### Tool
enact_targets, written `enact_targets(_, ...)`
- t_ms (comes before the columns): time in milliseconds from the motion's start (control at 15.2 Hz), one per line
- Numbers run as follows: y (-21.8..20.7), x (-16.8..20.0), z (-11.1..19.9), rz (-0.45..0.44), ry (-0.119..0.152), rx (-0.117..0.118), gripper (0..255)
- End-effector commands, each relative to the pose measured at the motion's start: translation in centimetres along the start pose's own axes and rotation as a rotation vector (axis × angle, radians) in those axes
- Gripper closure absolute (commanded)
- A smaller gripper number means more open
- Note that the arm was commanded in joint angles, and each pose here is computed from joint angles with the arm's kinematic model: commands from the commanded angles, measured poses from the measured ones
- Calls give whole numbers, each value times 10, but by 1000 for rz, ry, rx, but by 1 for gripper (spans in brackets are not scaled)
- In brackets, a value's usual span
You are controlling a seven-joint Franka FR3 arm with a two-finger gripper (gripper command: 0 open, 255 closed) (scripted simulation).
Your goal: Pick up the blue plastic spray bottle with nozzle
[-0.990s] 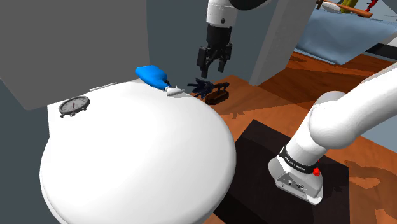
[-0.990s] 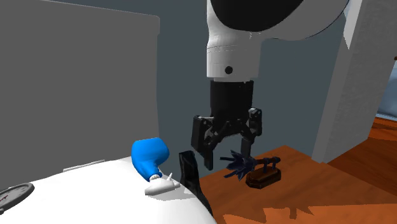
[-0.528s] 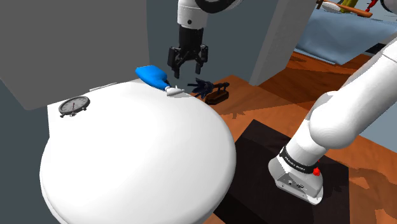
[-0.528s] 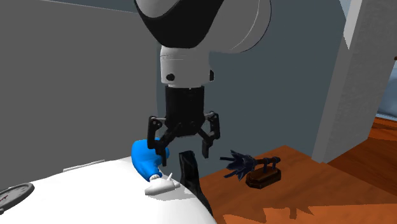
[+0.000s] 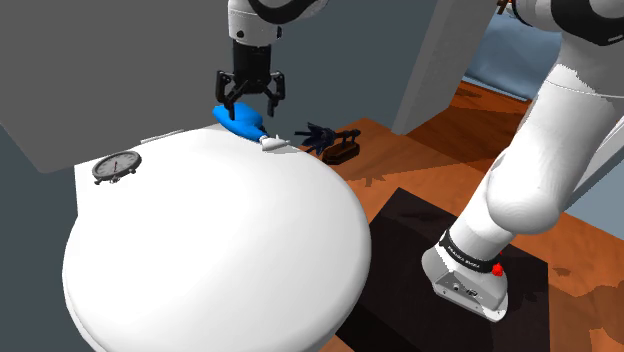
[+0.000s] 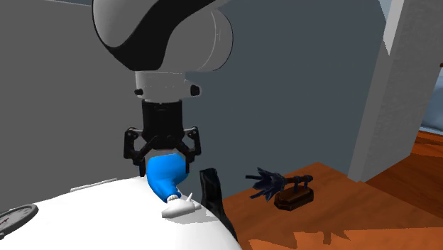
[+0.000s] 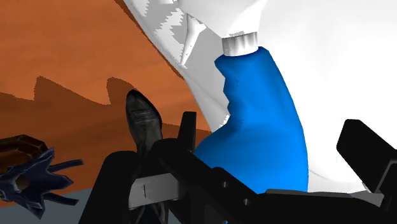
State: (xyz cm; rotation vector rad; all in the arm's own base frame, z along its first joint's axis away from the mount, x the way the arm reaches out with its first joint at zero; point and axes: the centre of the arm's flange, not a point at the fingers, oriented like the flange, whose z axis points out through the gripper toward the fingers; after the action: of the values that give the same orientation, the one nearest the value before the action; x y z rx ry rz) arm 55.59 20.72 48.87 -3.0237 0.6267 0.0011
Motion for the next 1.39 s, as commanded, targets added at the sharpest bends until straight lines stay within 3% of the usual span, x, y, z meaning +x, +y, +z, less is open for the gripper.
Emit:
enact_targets(0,-11,10,9,21,3,4,0)
enact_targets(594,-9,10,43,21,3,4,0)
enact_targets(660,-10,10,44,21,3,4,255)
enact_targets(1320,-10,10,38,21,3,4,255)
